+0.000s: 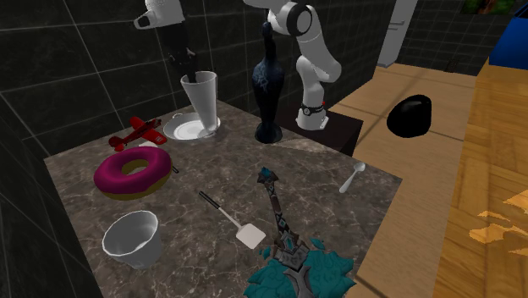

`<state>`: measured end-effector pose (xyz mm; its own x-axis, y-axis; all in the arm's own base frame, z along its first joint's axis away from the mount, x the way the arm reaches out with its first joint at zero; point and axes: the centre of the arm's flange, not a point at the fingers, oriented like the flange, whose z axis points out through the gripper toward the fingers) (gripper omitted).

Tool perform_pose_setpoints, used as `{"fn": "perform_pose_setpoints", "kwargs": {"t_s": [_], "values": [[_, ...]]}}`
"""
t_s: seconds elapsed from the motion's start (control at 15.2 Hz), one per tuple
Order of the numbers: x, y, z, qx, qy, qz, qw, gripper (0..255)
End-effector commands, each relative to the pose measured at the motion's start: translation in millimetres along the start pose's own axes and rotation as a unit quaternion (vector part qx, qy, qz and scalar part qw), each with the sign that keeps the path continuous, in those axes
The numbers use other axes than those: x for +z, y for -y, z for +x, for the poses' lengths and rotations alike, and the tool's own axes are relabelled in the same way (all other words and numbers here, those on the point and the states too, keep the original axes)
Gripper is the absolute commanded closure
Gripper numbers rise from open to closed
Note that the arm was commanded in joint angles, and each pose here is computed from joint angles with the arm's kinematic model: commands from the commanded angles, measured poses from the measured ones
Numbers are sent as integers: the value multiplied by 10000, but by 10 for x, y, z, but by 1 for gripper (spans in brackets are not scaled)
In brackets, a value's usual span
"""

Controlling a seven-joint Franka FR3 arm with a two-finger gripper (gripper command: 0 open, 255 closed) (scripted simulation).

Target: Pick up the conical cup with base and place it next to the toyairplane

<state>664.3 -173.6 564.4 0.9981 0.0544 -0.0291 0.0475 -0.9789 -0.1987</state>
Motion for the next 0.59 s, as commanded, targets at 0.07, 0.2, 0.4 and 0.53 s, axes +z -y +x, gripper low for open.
{"fn": "perform_pose_setpoints", "kwargs": {"t_s": [0.07,0.2,0.4,0.53], "values": [[-66,-383,-86,-6,-3,1,10000,255],[-117,-637,-138,-6,-3,1,10000,255],[-137,-1003,-210,-6,-3,1,10000,255],[-34,-1024,-207,-6,-3,1,10000,255]]}}
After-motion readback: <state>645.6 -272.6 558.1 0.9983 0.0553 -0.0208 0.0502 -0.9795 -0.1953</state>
